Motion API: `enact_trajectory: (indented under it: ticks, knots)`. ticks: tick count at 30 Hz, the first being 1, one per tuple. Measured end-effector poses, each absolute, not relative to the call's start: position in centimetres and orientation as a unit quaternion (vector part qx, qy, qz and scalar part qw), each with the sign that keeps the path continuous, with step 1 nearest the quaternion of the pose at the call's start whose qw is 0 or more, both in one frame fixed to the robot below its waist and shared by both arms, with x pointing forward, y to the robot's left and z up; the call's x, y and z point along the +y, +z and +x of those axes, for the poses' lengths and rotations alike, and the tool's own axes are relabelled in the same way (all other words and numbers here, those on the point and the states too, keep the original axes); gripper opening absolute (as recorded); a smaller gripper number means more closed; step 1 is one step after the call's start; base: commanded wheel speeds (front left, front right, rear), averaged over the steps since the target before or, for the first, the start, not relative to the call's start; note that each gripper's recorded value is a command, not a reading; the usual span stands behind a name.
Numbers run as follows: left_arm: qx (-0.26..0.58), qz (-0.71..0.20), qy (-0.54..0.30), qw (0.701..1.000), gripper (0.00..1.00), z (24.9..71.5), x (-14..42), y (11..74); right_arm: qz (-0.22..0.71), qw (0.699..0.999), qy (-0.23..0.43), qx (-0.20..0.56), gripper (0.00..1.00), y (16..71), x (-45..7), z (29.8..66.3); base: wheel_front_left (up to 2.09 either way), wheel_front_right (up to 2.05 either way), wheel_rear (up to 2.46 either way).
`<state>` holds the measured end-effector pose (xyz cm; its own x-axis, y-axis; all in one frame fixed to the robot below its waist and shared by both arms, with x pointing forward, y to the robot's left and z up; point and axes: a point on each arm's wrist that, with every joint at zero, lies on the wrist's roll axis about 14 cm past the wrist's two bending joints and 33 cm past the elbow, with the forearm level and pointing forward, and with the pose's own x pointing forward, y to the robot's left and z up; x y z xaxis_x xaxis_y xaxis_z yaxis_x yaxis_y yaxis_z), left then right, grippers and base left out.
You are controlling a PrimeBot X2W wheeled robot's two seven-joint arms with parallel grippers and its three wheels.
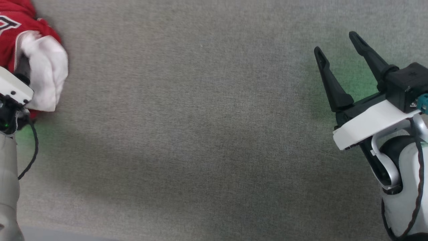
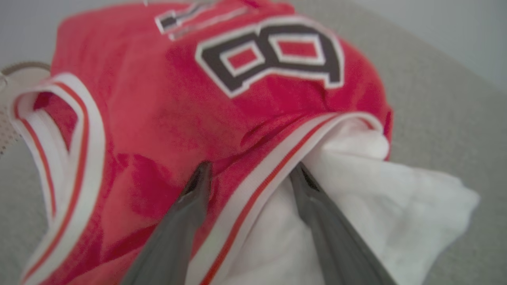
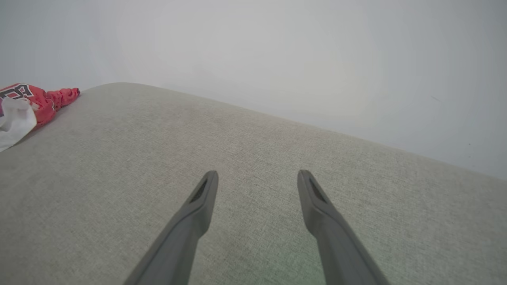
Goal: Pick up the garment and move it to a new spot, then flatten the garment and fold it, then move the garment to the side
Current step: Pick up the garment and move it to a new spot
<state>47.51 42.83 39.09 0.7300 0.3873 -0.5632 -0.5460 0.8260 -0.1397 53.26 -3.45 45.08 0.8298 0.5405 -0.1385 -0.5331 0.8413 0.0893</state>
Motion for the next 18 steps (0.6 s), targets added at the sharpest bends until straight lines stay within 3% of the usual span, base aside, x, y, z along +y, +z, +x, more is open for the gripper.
enact_trajectory:
  ticks: [7,13,14,15,18]
  knots:
    - [0.410,-0.177,0.246,0.860,1.00,47.0,41.6,34.4,0.016,0.957,0.271,0.105,1.00,43.3,-4.4,53.5,0.00,0.00,0.00]
    - [0.446,-0.190,0.243,0.840,1.00,46.9,41.3,33.7,0.016,0.955,0.272,0.115,1.00,42.6,-4.4,53.6,0.00,0.00,0.00]
    - [0.445,-0.195,0.244,0.839,0.82,46.9,41.2,33.7,0.015,0.956,0.271,0.114,1.00,42.7,-4.5,53.6,0.00,0.00,0.00]
    - [0.444,-0.197,0.245,0.839,0.00,46.9,41.2,33.7,0.016,0.956,0.270,0.114,1.00,42.7,-4.5,53.6,0.00,0.00,0.00]
    - [0.430,-0.198,0.244,0.846,0.00,47.1,41.1,34.0,0.016,0.957,0.267,0.111,1.00,43.1,-4.7,53.6,0.00,0.00,0.00]
